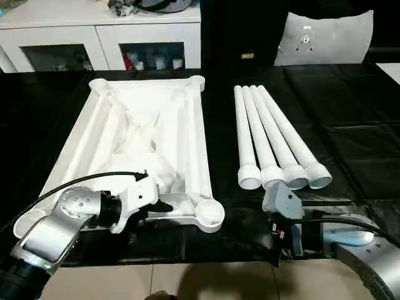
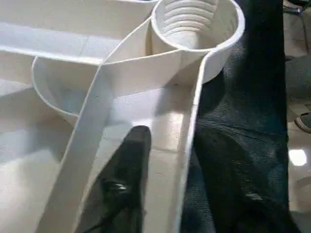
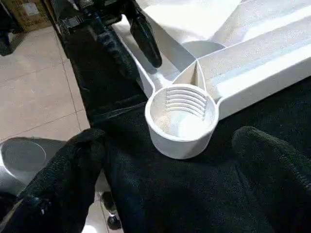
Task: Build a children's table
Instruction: Move table base
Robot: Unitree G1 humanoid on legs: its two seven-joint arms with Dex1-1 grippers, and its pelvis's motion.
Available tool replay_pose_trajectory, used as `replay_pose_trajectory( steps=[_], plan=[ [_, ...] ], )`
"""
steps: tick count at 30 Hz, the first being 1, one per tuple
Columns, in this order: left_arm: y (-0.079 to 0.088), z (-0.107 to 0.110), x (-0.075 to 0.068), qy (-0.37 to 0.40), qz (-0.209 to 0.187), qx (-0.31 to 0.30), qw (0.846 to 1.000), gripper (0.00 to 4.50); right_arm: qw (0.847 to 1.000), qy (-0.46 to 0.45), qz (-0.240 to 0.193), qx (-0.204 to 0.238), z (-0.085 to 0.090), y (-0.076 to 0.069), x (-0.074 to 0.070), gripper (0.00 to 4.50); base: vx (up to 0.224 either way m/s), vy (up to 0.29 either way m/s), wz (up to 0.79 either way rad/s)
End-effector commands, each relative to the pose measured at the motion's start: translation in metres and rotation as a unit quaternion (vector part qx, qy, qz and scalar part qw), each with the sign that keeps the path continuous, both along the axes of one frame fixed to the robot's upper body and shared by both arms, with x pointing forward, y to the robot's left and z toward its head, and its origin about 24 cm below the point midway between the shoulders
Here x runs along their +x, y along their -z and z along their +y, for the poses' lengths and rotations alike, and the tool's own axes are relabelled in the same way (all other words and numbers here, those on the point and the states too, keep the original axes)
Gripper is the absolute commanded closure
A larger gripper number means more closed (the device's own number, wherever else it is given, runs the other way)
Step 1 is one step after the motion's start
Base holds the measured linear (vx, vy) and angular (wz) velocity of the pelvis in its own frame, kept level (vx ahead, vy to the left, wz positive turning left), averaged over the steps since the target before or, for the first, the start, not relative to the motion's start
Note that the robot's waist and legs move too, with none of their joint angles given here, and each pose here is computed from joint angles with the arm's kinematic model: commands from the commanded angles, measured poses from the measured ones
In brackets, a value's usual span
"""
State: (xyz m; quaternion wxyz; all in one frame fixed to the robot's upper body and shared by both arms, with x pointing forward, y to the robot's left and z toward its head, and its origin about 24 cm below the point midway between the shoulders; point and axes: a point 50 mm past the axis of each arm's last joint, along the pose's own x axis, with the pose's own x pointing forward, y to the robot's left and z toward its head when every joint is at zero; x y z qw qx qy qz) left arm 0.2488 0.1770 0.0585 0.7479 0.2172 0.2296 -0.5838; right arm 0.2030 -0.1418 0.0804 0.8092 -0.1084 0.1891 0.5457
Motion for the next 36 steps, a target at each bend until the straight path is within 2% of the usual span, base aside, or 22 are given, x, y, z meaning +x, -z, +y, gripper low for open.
replay_pose_trajectory(
  steps=[1,2,5,6,7,10,12,13,18,22,30,32,33,34,36],
  plan=[
    [-0.001,0.000,0.001,0.008,-0.005,0.009,1.000,2.91,1.000,-0.009,-0.011,0.006,0.004,-0.007,-0.001,0.00,0.000,0.000,0.00],
    [-0.001,0.000,0.001,0.009,-0.005,0.009,1.000,3.17,1.000,-0.009,-0.010,0.006,0.004,-0.007,-0.001,0.00,0.000,0.000,0.00],
    [0.001,0.001,0.002,0.006,-0.004,0.016,1.000,3.19,1.000,-0.011,-0.009,0.007,0.004,-0.007,-0.001,0.00,0.000,0.000,0.00],
    [0.001,0.001,0.002,0.005,-0.004,0.017,1.000,3.27,1.000,-0.011,-0.009,0.007,0.004,-0.008,-0.001,0.00,0.000,0.000,0.00],
    [0.002,0.002,0.003,0.004,-0.003,0.018,1.000,3.57,1.000,-0.012,-0.009,0.007,0.004,-0.008,0.000,0.00,0.000,0.000,0.00],
    [0.004,0.003,0.004,0.000,-0.002,0.026,1.000,3.63,1.000,-0.012,-0.009,0.007,0.004,-0.008,0.000,0.00,0.000,0.000,0.00],
    [0.005,0.003,0.005,-0.005,-0.003,0.027,1.000,3.91,1.000,-0.012,-0.009,0.007,0.004,-0.008,0.001,0.00,0.000,0.000,0.00],
    [0.005,0.003,0.005,-0.005,-0.003,0.027,1.000,3.91,1.000,-0.012,-0.009,0.007,0.004,-0.008,0.001,0.00,0.000,0.000,0.00],
    [0.001,-0.004,0.024,-0.048,-0.036,-0.009,0.998,4.29,1.000,0.011,-0.028,0.007,0.004,-0.010,0.009,0.00,0.000,0.000,0.00],
    [0.001,-0.006,0.029,-0.049,-0.044,-0.003,0.998,4.46,0.999,0.023,-0.037,0.009,0.005,-0.012,0.014,0.00,0.000,0.000,0.00],
    [0.001,-0.009,0.036,-0.046,-0.058,-0.008,0.997,4.46,0.998,0.037,-0.054,0.022,0.011,-0.018,0.020,0.00,0.000,0.000,0.00],
    [-0.001,-0.007,0.037,-0.050,-0.060,-0.012,0.997,4.46,0.993,0.075,-0.073,0.046,0.016,-0.025,0.032,0.00,0.000,0.000,0.00],
    [-0.003,-0.005,0.035,-0.050,-0.059,-0.015,0.997,4.22,0.990,0.099,-0.081,0.058,0.018,-0.028,0.039,0.00,0.000,0.000,0.00],
    [-0.004,-0.004,0.035,-0.050,-0.059,-0.017,0.997,4.22,0.989,0.108,-0.085,0.061,0.019,-0.029,0.042,0.00,0.000,0.000,0.00],
    [-0.007,-0.002,0.032,-0.050,-0.059,-0.025,0.997,3.92,0.983,0.140,-0.099,0.072,0.022,-0.034,0.053,0.00,0.000,0.000,0.00]
  ],
)
